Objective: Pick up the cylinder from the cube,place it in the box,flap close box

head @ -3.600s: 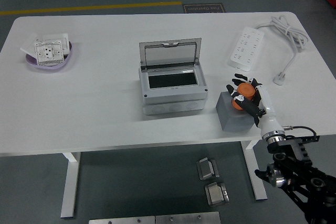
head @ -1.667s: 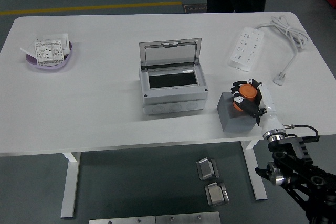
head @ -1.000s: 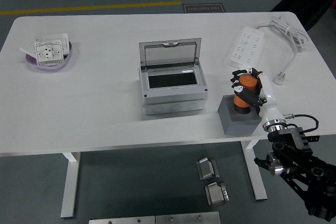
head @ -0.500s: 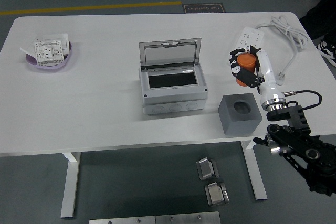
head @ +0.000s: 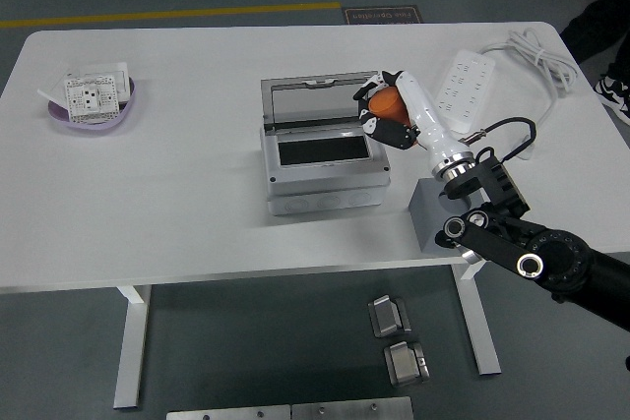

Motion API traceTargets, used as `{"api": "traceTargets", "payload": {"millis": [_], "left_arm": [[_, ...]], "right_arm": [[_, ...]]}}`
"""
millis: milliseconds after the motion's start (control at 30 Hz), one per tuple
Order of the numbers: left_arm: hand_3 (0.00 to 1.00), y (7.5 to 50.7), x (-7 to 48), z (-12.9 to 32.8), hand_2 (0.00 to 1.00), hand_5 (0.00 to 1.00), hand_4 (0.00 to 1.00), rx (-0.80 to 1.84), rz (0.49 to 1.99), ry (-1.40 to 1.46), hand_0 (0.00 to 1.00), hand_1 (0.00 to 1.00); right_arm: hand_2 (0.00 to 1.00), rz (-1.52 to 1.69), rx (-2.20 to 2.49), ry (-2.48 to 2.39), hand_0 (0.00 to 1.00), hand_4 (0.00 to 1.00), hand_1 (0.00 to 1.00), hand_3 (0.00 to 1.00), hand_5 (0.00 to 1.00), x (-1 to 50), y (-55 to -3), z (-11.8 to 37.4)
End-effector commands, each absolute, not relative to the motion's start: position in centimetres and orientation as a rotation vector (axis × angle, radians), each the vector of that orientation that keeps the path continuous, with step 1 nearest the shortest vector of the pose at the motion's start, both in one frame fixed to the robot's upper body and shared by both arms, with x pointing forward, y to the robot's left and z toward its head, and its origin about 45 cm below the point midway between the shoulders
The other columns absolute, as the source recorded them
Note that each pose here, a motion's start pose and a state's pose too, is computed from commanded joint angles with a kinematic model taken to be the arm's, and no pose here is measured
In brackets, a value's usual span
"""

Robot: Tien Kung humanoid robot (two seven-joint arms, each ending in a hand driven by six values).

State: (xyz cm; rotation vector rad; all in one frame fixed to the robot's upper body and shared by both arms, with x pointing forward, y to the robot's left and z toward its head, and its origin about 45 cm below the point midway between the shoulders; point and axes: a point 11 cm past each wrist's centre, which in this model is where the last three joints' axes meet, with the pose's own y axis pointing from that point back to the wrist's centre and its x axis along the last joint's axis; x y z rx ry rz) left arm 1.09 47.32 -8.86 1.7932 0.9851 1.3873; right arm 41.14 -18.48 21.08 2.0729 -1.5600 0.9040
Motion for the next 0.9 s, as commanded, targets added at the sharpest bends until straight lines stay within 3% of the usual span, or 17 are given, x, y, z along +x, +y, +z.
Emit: {"api": "traceTargets", "payload": {"millis": [267,900], "left_arm": [[0.722,48.0,0.8,-8.5,0.649,0.564,0.751,1.818,1.39,0.99,0.668,0.659],[0.721,48.5,2.1,-8.2,0.65,0.567,0.75,1.819,1.395,0.952,0.67,0.66]], "right_arm": [[0.226,0.99,2.092,-1.326,0.002,0.002,0.065,0.212,0.002,41.2,-14.6,20.2],[0.217,1.139,2.012,-1.036,0.002,0.002,0.066,0.211,0.002,44.8,-11.4,21.0]]}}
